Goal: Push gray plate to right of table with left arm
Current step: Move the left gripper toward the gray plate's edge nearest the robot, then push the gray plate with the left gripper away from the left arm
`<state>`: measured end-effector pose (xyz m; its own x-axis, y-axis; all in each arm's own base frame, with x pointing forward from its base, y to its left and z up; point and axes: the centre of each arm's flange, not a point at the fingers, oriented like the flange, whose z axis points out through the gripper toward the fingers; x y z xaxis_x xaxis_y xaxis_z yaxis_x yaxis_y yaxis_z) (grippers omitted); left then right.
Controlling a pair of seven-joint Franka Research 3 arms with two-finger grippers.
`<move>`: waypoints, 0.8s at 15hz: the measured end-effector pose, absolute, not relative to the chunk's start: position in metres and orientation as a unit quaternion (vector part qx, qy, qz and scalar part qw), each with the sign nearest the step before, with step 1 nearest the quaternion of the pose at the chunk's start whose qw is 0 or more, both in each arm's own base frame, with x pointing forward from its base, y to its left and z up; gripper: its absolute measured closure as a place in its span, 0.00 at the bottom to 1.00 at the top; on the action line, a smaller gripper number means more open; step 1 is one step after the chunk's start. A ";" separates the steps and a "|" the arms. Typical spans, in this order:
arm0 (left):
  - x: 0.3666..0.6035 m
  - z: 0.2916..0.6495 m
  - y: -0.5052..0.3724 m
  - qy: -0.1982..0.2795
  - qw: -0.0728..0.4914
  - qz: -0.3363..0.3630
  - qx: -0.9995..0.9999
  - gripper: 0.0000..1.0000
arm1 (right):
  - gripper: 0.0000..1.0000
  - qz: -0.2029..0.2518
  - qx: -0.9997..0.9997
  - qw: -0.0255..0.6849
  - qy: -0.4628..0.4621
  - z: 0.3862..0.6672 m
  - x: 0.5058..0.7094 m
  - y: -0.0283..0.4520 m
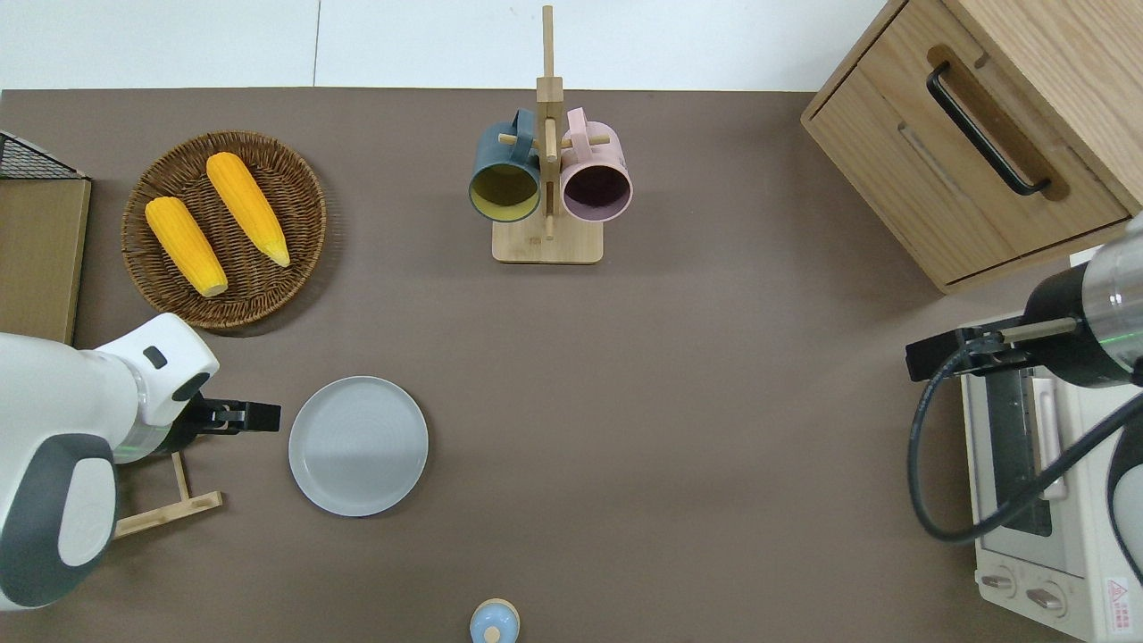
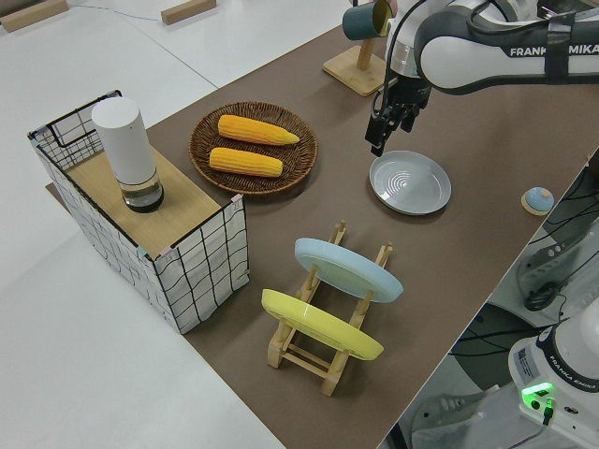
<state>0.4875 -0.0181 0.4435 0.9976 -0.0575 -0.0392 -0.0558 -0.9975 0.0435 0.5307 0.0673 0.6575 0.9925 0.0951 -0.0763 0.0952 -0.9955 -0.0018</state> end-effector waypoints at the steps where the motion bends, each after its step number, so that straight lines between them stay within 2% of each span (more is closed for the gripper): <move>1: 0.483 0.433 -0.019 -0.027 0.021 -0.018 0.999 0.06 | 0.01 -0.038 0.998 0.001 0.048 0.657 0.531 0.067; 8: 0.447 0.357 -0.023 -0.025 0.018 0.002 1.000 0.07 | 0.01 -0.038 0.998 0.001 0.048 0.657 0.531 0.067; 12: 0.433 0.333 -0.026 -0.026 0.017 0.003 1.000 0.07 | 0.01 -0.038 0.998 0.001 0.048 0.657 0.531 0.067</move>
<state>0.4327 -0.0256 0.3334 0.9986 -0.0520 0.0075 -0.0523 -0.9980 0.0347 0.5307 0.0672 0.6575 0.9925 0.0951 -0.0763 0.0952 -0.9955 -0.0018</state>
